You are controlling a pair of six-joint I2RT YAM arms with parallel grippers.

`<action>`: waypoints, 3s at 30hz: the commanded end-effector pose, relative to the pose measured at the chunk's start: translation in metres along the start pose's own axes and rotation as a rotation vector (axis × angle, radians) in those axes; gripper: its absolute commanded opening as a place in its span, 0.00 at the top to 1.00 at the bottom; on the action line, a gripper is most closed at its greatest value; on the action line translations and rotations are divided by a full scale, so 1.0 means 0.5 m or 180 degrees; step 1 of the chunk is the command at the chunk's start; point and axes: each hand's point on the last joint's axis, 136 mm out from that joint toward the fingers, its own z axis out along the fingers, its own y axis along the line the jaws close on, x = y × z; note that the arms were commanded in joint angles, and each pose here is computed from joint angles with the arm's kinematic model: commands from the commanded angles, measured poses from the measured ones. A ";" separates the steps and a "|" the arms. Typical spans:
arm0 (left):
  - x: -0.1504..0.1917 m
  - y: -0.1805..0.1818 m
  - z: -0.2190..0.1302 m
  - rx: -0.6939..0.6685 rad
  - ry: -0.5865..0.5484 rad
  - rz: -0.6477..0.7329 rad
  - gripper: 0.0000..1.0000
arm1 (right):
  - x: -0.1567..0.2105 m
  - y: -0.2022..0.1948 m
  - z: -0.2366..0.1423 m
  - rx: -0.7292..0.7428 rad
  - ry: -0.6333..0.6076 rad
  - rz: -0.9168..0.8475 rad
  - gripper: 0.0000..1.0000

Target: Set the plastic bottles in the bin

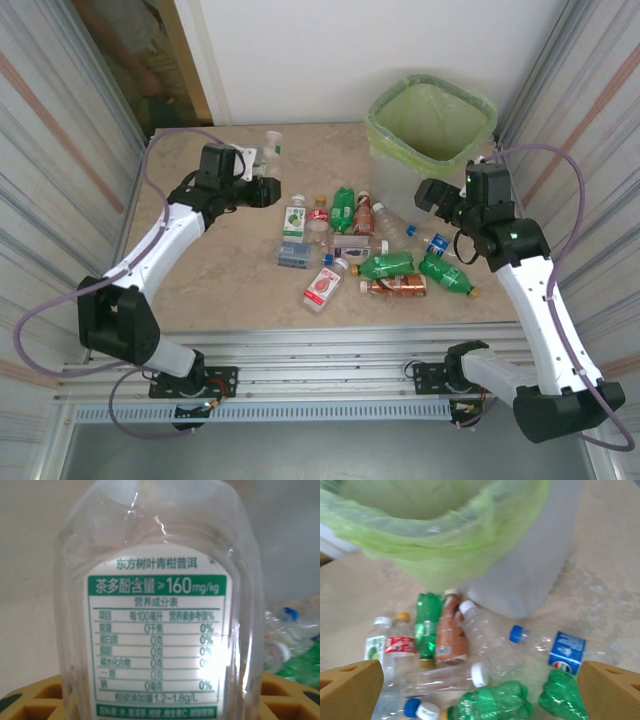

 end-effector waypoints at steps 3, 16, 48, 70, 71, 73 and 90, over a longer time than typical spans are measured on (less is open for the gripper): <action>-0.042 -0.121 -0.057 0.0671 -0.0329 0.0157 0.64 | -0.035 0.106 -0.045 -0.0570 -0.0197 -0.0099 0.02; -0.069 -0.261 -0.122 0.1605 -0.0687 0.0178 0.64 | -0.009 0.351 -0.085 -0.1929 -0.0195 -0.0607 0.02; -0.051 -0.396 -0.170 0.2480 -0.0927 0.0566 0.65 | 0.027 0.536 -0.013 -0.2815 0.0304 -0.0603 0.06; -0.057 -0.378 -0.182 0.2233 -0.1120 0.0588 0.01 | -0.025 0.467 -0.015 -0.2363 0.0018 -0.0609 0.57; -0.058 -0.373 -0.186 0.2183 -0.1160 0.0606 0.01 | -0.036 0.456 -0.016 -0.2296 -0.0010 -0.0602 0.56; -0.056 -0.362 -0.192 0.2066 -0.1220 0.0634 0.01 | -0.061 0.431 -0.015 -0.2155 -0.0068 -0.0587 0.56; -0.049 -0.216 -0.205 0.0628 -0.1562 0.0929 0.01 | -0.282 0.160 -0.039 -0.0881 -0.0868 -0.0328 0.54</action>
